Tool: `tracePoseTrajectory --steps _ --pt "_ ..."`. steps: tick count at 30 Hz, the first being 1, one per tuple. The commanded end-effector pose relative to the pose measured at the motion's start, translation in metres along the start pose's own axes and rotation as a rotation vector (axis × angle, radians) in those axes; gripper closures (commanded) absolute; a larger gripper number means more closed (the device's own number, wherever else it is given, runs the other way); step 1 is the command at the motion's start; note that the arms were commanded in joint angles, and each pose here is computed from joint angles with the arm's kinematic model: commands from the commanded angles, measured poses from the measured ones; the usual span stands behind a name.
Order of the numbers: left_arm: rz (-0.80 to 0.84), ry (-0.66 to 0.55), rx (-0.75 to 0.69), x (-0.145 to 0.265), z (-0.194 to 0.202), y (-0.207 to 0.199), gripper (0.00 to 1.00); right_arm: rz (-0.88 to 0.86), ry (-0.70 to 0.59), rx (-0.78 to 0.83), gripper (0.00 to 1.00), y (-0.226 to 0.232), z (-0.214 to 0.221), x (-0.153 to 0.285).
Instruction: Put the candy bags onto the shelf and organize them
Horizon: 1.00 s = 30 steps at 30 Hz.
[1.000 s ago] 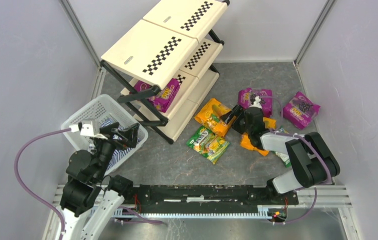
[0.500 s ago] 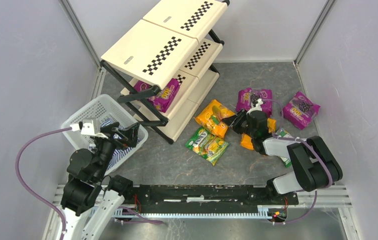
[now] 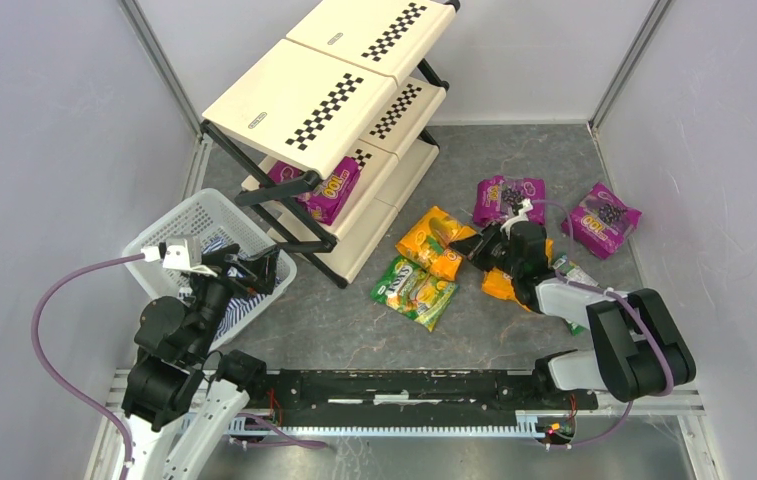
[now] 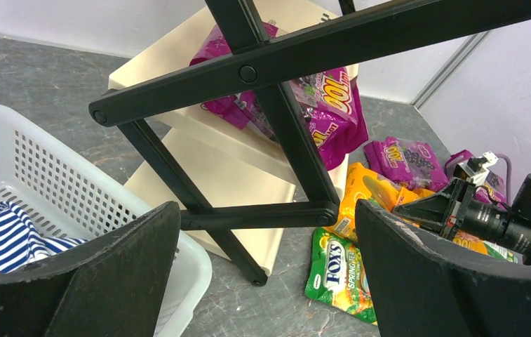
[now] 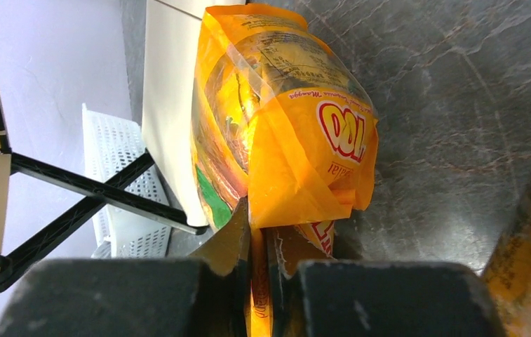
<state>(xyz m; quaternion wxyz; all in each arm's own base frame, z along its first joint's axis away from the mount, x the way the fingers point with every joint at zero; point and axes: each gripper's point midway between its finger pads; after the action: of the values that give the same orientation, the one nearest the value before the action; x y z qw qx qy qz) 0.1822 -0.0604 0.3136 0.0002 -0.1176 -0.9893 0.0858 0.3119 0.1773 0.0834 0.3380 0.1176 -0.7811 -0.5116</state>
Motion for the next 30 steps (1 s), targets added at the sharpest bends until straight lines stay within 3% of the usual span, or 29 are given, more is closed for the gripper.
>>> tracePoseTrajectory --steps 1,19,30 --pt "0.018 -0.015 -0.042 -0.003 -0.004 -0.002 0.00 -0.143 0.038 -0.020 0.94 0.053 -0.005 0.003" --pt "0.036 -0.038 -0.042 0.000 -0.008 -0.005 0.00 -0.347 0.106 -0.151 0.97 0.144 0.003 -0.016" --pt "0.042 -0.042 -0.046 0.001 -0.009 -0.005 0.00 -0.479 0.145 -0.236 0.97 0.186 0.038 -0.062"
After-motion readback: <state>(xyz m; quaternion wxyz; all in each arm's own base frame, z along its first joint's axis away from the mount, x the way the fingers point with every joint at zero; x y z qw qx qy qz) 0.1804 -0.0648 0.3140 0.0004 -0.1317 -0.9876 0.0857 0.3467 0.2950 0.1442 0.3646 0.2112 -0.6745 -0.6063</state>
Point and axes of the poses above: each gripper's point midway between its finger pads, its own x axis back along the fingers, its own y axis along the line the jaws close on, z = x × y, and after that the axes turned 10 degrees about -x, right-handed
